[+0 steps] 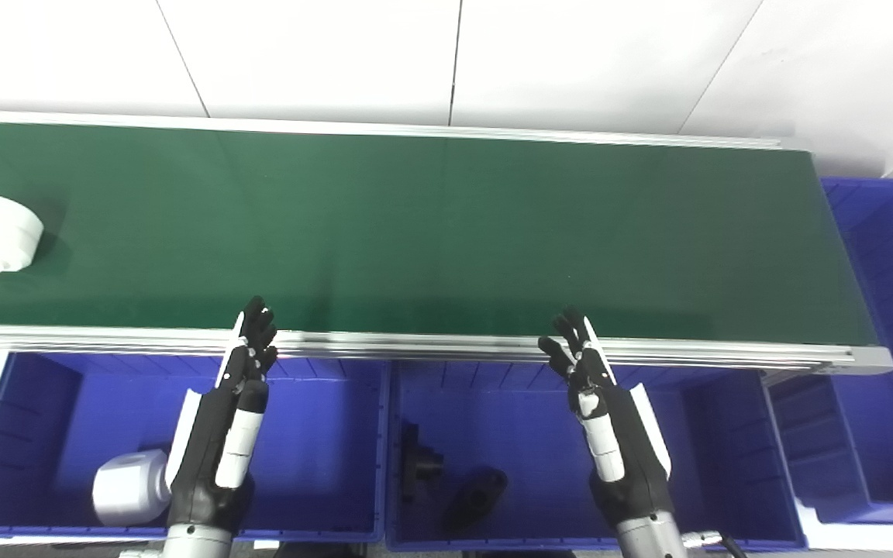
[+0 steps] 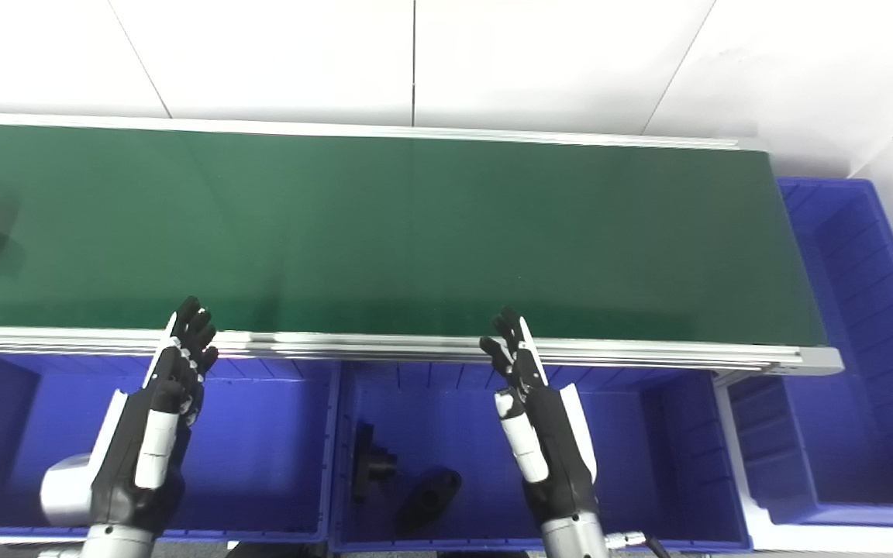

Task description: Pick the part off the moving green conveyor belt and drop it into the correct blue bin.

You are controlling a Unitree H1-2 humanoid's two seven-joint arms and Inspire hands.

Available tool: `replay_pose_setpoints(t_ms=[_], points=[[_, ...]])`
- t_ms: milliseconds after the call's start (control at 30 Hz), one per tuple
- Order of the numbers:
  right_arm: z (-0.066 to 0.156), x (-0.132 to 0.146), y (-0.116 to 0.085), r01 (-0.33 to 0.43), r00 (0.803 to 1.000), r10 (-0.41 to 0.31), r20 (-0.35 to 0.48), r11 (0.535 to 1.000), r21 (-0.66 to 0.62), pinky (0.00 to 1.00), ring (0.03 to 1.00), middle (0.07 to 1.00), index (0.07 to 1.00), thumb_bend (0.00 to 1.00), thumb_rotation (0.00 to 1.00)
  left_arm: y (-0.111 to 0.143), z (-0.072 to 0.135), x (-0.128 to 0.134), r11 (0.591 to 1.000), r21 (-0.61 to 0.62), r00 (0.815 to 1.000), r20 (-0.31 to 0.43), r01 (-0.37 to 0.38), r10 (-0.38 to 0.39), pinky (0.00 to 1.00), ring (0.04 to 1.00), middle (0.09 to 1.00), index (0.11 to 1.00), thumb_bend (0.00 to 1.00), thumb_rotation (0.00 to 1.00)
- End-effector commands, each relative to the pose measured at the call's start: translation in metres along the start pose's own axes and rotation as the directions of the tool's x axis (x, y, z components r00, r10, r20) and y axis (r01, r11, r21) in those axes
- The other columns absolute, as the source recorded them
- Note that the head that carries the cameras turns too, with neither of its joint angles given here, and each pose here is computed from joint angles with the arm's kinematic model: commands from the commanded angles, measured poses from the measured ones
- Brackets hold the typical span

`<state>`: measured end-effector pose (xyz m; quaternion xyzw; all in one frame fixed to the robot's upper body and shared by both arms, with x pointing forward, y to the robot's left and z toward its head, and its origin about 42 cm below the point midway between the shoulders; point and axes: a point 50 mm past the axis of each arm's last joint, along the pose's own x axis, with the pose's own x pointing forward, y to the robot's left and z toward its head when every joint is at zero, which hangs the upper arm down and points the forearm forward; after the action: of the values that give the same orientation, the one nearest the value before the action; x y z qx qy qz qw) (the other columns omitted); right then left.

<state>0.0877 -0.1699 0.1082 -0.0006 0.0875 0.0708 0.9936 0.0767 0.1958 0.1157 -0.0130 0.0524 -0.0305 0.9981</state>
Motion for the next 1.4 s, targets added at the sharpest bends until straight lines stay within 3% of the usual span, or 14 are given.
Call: replay_pose_setpoints(t_ms=[0, 1033, 1367], points=[[0.008, 0.000, 0.001, -0.002, 1.000, 0.001, 0.030, 1.000, 0.016, 0.95, 0.925, 0.975, 1.000, 0.90, 0.96, -0.001, 0.006, -0.001, 1.000, 0.007, 1.000, 0.019, 0.002, -0.002, 1.00, 1.000, 1.000, 1.000, 0.63, 0.93], [0.009, -0.001, 0.001, -0.001, 1.000, 0.000, 0.029, 1.000, 0.016, 0.96, 0.928, 0.975, 1.000, 0.90, 0.97, -0.002, 0.003, 0.000, 1.000, -0.012, 1.000, 0.010, 0.017, -0.017, 1.00, 1.000, 1.000, 1.000, 0.64, 0.92], [-0.023, -0.011, -0.023, -0.002, 1.000, 0.001, 0.013, 0.999, 0.038, 0.96, 0.942, 0.984, 1.000, 0.89, 0.96, -0.024, -0.025, -0.001, 1.000, 0.007, 1.000, 0.005, 0.001, -0.001, 1.00, 0.987, 1.000, 1.000, 0.65, 0.87]])
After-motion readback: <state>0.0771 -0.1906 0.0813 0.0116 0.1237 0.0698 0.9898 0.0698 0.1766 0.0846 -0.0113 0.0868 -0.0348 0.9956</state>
